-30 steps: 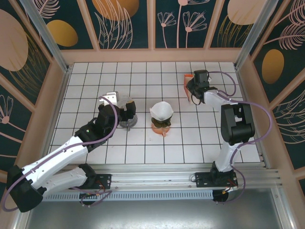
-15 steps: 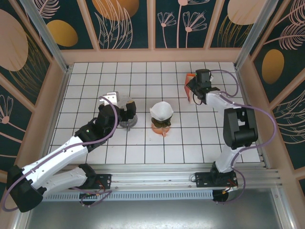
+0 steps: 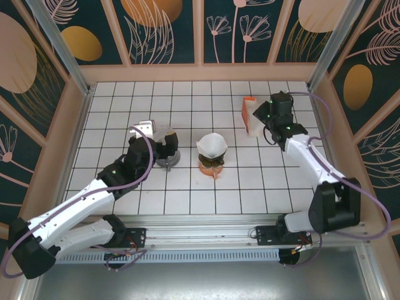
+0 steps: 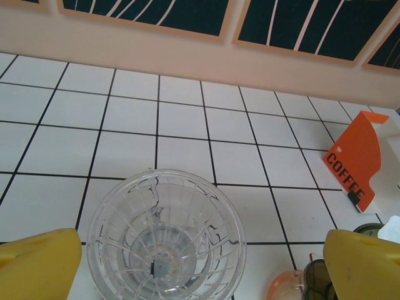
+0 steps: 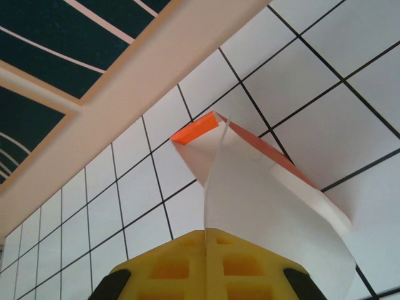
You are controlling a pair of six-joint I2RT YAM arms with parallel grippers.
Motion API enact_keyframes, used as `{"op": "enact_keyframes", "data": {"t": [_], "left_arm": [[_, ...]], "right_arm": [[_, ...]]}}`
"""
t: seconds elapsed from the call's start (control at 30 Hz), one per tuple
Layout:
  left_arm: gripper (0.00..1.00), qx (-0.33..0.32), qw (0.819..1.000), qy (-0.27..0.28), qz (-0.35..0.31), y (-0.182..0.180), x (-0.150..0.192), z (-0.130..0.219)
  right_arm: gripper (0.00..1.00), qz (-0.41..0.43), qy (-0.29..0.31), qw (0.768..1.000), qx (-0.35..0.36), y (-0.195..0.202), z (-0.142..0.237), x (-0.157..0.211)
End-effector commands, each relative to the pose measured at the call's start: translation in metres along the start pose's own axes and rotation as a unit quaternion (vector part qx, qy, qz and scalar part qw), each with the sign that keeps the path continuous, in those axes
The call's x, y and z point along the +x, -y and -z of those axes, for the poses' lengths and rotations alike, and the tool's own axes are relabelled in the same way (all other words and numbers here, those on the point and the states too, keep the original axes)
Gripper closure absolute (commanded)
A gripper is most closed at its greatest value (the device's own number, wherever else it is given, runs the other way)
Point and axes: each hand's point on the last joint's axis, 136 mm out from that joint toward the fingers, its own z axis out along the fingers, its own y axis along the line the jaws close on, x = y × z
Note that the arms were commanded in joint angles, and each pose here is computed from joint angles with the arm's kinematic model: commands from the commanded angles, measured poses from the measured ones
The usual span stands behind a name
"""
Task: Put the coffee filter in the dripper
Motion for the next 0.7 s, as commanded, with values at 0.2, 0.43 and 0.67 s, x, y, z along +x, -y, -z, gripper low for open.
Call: {"op": "enact_keyframes", "data": {"t": [0.2,0.43,0.67], "left_arm": [[0.01,-0.014,0.999,0.026,0.019,-0.005,-0.022,0.013],[0.01,-0.018,0.999,0.031,0.034,-0.007,-0.038,0.026],[0.02,-0.061,0.997,0.043,0.036,-0.027,-0.047,0.039]], "right_arm": [[1.0,0.108,-0.008,0.992,-0.068,-0.061,0.078,-0.008],[1.0,0.189,-0.078,0.965,-0.166,-0.141,0.117,0.015],[1.0,0.274,-0.146,0.92,-0.239,-0.219,0.143,0.068]]}}
